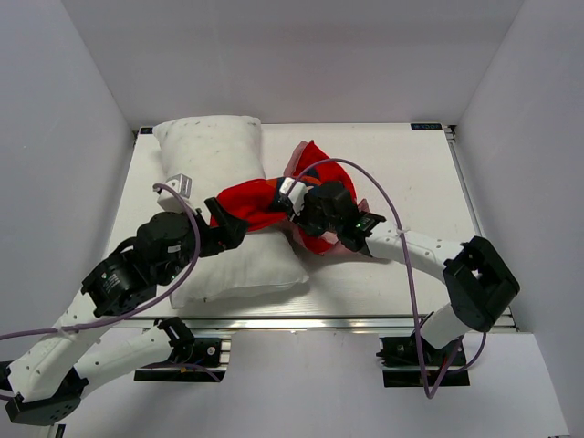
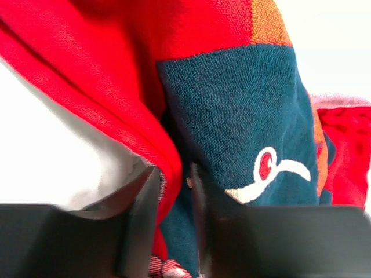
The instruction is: Put the pillow into the pillowcase
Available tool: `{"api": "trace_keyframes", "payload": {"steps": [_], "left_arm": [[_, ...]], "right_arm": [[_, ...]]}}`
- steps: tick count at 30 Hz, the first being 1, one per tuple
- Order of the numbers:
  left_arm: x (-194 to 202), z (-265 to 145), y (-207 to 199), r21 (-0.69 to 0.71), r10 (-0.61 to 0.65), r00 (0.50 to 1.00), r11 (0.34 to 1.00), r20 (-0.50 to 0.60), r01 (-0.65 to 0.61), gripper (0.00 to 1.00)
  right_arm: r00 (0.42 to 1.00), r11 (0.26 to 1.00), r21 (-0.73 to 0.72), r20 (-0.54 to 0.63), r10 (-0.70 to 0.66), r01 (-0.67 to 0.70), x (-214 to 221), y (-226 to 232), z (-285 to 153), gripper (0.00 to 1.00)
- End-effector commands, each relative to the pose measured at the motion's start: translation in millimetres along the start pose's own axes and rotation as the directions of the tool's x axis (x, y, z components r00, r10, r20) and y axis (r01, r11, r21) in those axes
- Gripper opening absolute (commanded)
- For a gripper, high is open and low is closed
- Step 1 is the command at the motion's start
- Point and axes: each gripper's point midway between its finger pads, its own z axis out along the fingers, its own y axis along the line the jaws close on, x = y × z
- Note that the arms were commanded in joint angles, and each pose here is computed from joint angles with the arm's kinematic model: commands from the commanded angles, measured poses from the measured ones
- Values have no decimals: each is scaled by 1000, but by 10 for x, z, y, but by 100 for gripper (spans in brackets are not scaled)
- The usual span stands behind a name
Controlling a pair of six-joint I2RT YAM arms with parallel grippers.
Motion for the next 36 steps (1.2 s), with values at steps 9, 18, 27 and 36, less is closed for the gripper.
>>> {"api": "trace_keyframes", "payload": {"steps": [9, 18, 27, 36], "left_arm": [[66, 142, -101, 38, -13, 1000, 999, -6, 13, 94], [84, 244, -141, 30, 8, 1000, 1000, -15, -8, 94], [204, 363, -175, 50, 17, 999, 999, -41, -15, 95], [246, 473, -228, 39, 75, 994, 997, -81, -72, 95]], "right_arm": [[949, 968, 11, 200, 245, -252, -783, -747, -452, 0], [878, 795, 470, 452, 157, -384, -1338, -2522, -1926, 0], [965, 280, 931, 188, 186, -235, 526, -3574, -3802, 0], [992, 436, 895, 47, 113, -92, 463, -3254, -3807, 56]]}}
